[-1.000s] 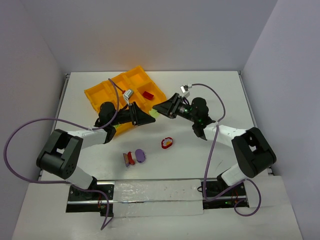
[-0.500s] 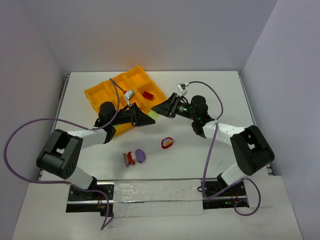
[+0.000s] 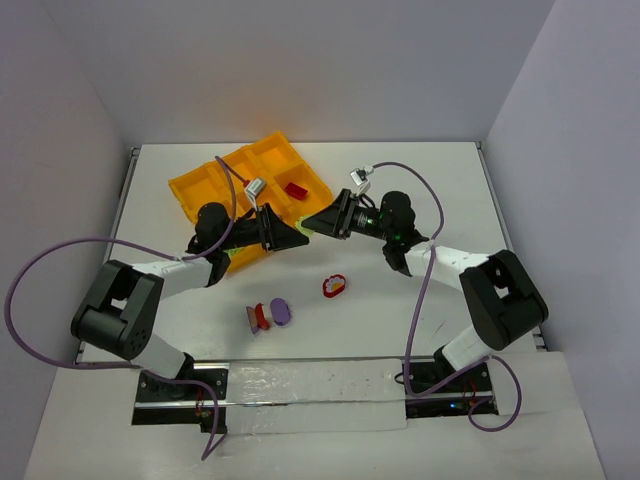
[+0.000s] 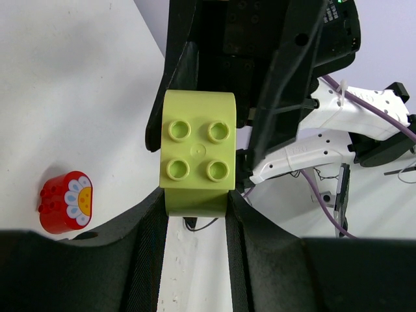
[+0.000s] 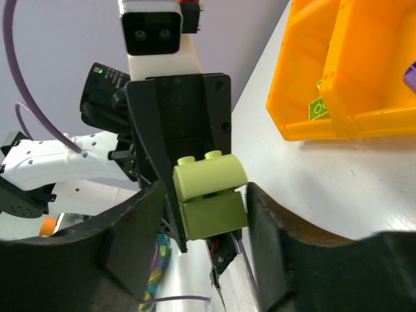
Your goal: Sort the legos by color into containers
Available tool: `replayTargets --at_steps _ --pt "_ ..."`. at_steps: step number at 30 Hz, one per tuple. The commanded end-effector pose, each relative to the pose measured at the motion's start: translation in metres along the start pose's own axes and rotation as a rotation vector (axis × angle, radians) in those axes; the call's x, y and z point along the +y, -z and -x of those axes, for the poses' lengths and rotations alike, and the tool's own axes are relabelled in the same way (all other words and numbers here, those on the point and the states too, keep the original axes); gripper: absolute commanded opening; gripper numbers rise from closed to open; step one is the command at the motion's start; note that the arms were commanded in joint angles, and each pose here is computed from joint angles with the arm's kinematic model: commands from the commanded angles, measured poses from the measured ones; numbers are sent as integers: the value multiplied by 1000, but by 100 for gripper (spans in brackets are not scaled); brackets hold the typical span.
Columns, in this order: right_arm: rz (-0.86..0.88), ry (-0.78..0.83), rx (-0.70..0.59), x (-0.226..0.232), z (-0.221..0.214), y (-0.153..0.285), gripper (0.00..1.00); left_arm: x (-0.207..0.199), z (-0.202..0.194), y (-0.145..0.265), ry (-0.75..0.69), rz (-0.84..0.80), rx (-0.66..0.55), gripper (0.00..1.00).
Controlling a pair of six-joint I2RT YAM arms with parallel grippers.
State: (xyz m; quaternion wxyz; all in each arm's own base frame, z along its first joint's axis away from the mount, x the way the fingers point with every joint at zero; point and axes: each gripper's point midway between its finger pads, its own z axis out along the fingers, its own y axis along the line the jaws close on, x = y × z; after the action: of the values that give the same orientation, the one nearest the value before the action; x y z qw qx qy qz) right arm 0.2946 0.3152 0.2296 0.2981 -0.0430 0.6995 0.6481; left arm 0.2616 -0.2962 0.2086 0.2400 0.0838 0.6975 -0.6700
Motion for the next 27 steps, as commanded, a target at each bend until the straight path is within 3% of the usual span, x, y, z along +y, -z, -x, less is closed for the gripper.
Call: replayTargets --at_steps 1,9,16,27 --pt "51 51 1 14 5 -3 50 -25 18 -1 -100 -50 -38 0" --pt "82 48 -12 21 11 -6 32 -25 16 -1 -101 -54 -27 0" --pt "104 44 -4 26 15 -11 50 -26 13 0 -102 -59 -17 0" --pt "106 34 3 24 15 -15 54 -28 11 1 -102 -69 -7 0"
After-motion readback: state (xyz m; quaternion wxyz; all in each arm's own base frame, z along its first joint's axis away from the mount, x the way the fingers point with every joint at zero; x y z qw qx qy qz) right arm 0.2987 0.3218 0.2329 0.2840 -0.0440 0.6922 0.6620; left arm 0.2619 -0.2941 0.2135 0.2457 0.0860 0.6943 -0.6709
